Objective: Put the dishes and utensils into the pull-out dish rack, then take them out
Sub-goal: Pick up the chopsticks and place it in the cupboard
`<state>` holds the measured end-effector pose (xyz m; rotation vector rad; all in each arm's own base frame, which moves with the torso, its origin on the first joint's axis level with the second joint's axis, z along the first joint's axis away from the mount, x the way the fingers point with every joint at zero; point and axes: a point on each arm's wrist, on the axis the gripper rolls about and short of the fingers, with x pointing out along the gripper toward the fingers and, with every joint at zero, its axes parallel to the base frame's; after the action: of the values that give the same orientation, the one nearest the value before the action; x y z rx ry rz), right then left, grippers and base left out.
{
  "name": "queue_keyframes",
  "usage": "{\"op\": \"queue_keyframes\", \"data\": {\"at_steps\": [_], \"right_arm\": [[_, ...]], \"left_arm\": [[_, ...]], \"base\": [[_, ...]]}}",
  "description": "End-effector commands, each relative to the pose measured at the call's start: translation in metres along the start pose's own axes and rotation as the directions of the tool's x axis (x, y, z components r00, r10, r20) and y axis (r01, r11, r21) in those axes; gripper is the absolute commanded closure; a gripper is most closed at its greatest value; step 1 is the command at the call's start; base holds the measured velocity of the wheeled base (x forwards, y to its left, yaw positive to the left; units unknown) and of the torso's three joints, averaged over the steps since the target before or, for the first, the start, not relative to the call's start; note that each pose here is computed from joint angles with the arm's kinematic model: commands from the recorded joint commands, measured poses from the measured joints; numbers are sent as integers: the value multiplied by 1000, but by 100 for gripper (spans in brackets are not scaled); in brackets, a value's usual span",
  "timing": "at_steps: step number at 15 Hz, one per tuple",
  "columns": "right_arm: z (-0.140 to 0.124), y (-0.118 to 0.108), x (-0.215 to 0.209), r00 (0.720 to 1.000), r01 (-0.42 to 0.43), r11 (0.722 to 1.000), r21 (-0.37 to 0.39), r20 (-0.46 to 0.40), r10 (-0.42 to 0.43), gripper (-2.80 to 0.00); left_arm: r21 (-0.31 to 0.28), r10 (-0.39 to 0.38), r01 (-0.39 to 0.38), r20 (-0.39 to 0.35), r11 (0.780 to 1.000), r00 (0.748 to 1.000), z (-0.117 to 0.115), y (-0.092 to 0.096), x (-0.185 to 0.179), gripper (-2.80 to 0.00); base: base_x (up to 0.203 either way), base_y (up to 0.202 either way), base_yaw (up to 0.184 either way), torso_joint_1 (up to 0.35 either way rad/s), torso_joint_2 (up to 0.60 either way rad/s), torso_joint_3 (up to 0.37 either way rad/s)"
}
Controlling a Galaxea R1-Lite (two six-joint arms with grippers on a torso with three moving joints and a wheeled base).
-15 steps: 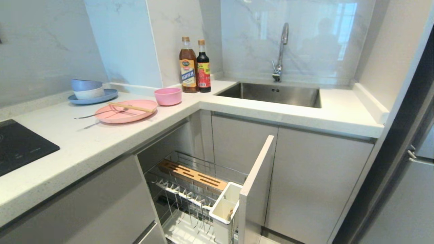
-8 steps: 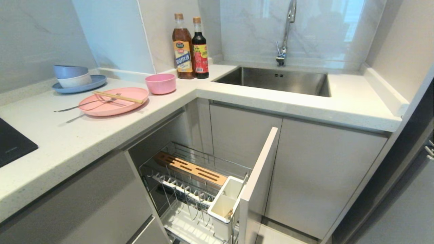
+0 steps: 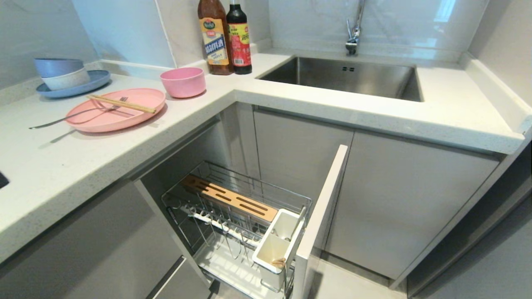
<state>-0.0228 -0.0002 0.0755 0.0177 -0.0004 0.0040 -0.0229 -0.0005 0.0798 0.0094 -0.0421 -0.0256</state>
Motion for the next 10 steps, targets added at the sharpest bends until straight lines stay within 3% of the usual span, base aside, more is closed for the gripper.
{"op": "queue_keyframes", "data": {"at_steps": [1, 10], "right_arm": [[0, 0, 0, 1000, -1, 1000, 0, -2, 1, 0], [0, 0, 0, 1000, 1, 1000, 0, -1, -1, 0]], "left_arm": [[0, -1, 1, -19, 1000, 1000, -5, 0, 1, 0], [1, -1, 1, -19, 1000, 1000, -5, 0, 1, 0]], "base": [[0, 0, 0, 1, 1, -190], [0, 0, 0, 4, 2, -199]]}}
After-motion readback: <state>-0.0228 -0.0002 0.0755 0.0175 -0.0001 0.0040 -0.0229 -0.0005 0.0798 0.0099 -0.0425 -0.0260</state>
